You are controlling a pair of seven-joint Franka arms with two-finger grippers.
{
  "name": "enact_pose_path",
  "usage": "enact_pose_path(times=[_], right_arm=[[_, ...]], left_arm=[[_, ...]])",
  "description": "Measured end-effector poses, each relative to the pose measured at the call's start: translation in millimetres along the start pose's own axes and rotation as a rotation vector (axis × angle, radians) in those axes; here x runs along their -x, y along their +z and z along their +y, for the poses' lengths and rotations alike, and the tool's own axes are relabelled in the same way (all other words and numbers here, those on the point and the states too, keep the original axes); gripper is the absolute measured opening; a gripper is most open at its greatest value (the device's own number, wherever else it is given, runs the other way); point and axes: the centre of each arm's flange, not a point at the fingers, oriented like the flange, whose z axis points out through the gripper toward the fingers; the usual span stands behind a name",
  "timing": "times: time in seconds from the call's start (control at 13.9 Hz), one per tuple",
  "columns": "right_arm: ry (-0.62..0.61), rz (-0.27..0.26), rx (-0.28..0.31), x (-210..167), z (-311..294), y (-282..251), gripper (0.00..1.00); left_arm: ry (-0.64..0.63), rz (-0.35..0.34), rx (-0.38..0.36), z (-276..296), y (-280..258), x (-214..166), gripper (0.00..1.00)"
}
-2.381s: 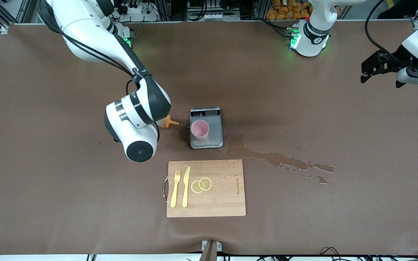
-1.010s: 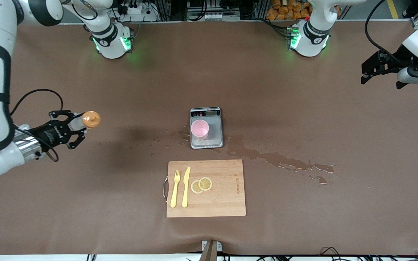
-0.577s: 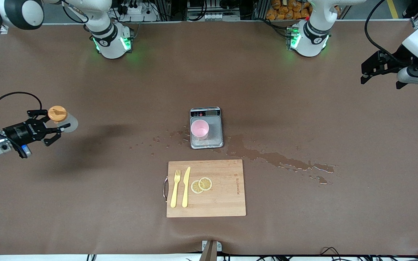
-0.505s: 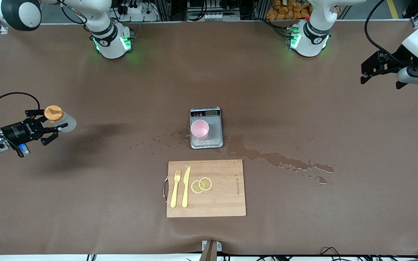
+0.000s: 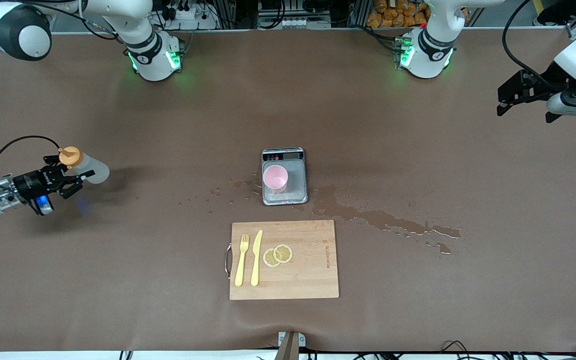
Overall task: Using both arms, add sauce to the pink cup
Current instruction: 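Withdraw the bottle from the cup with the right gripper, then lower the bottle upright onto the table with the right gripper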
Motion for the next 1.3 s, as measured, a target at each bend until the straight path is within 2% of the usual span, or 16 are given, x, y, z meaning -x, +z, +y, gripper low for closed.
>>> enact_pose_path(times=[0.29, 0.65, 0.87, 1.08, 1.3], right_arm=[[-0.003, -0.029, -0.004, -30, 4, 11, 0.49], [-0.025, -0.056, -0.055, -75, 31, 12, 0.53], [-0.036, -0.054, -0.06, -81, 32, 14, 0.53], [-0.032, -0.045, -0.052, -83, 33, 14, 0.61], [-0.03, -0.037, -0.048, -84, 33, 14, 0.63]], left_arm=[[-0.003, -0.008, 0.0, -1, 1, 1, 1.0], [-0.023, -0.01, 0.001, -10, 1, 2, 1.0], [-0.052, -0.011, 0.0, -10, 1, 2, 1.0], [-0.055, -0.011, 0.0, -10, 1, 2, 1.0], [-0.055, -0.012, 0.0, -9, 1, 2, 1.0]])
